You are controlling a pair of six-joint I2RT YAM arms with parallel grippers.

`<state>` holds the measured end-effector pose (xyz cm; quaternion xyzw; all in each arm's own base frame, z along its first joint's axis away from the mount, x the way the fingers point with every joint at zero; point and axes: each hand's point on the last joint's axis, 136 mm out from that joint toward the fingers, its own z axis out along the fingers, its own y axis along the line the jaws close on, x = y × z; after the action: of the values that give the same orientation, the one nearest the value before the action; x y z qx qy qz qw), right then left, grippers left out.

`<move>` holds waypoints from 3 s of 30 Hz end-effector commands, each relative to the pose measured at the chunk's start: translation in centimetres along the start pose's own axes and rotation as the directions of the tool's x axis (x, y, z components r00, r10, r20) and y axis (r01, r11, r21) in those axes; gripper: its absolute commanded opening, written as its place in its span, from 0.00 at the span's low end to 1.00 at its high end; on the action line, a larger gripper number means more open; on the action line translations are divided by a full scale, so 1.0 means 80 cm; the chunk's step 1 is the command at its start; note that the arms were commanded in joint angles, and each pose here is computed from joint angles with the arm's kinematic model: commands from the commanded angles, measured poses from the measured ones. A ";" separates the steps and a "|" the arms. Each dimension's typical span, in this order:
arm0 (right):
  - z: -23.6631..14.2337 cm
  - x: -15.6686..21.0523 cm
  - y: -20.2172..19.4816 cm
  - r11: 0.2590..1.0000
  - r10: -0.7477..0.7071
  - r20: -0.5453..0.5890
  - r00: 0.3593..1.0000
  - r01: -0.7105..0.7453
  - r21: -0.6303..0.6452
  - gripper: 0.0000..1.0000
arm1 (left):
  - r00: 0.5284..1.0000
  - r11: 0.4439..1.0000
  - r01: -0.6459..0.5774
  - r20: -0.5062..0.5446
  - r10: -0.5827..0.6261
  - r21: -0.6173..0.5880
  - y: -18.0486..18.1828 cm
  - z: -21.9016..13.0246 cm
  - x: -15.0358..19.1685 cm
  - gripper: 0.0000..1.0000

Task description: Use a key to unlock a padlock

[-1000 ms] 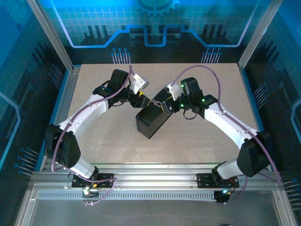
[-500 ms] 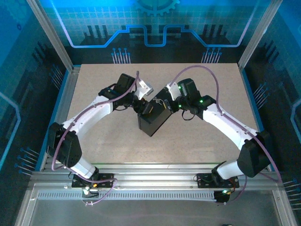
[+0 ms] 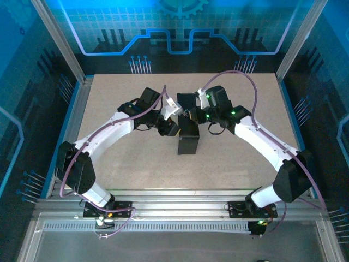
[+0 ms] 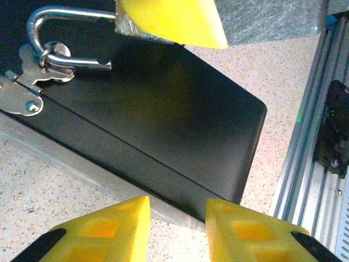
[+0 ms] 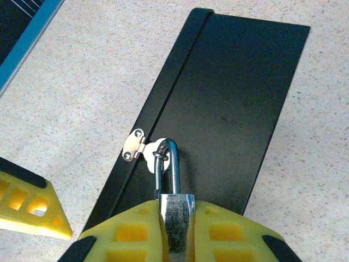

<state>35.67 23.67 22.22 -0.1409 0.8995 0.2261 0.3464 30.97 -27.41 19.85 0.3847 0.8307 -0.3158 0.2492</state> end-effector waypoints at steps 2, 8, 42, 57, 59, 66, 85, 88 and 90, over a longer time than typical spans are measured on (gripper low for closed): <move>-0.003 -0.035 0.012 0.994 0.100 0.094 0.990 -0.096 -0.051 0.00 | 1.000 0.999 -0.001 0.019 0.000 0.051 -0.012 0.000 -0.002 0.33; 0.018 -0.028 0.008 0.972 0.228 0.134 0.964 -0.219 -0.083 0.00 | 1.000 0.999 0.008 0.011 -0.008 0.051 -0.008 0.008 0.000 0.33; -0.027 -0.084 -0.073 0.939 0.306 0.343 0.888 -0.340 0.043 0.05 | 0.991 0.996 0.026 0.133 -0.015 -0.082 0.017 -0.018 -0.037 0.57; -0.001 0.065 -0.290 0.756 0.451 0.259 0.854 -0.520 0.398 0.05 | 0.879 0.808 0.432 0.388 -0.277 -0.401 0.160 -0.089 -0.038 0.99; 0.009 0.081 -0.307 0.736 0.476 0.239 0.846 -0.532 0.419 0.06 | 0.875 0.785 0.440 0.403 -0.267 -0.436 0.168 -0.093 -0.034 0.99; 0.038 0.110 -0.334 0.707 0.517 0.172 0.839 -0.531 0.466 0.12 | 0.865 0.751 0.469 0.415 -0.283 -0.465 0.178 -0.099 -0.030 0.99; 0.025 0.015 -0.227 0.892 0.249 0.058 0.967 -0.252 0.375 0.78 | 0.795 0.497 0.594 0.554 -0.245 -0.633 0.232 -0.160 0.013 0.99; 0.023 -0.008 -0.183 0.933 0.216 0.073 0.974 -0.228 0.280 0.98 | 0.770 0.448 0.630 0.585 -0.256 -0.634 0.239 -0.166 0.020 0.99; 0.020 -0.021 -0.149 0.956 0.189 0.082 0.979 -0.203 0.212 1.00 | 0.752 0.433 0.656 0.581 -0.311 -0.618 0.245 -0.162 0.027 0.99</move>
<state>43.92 12.02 16.66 0.0297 0.9208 0.1310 0.3663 42.94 -8.59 19.98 -0.0553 0.8950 -0.0433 0.4406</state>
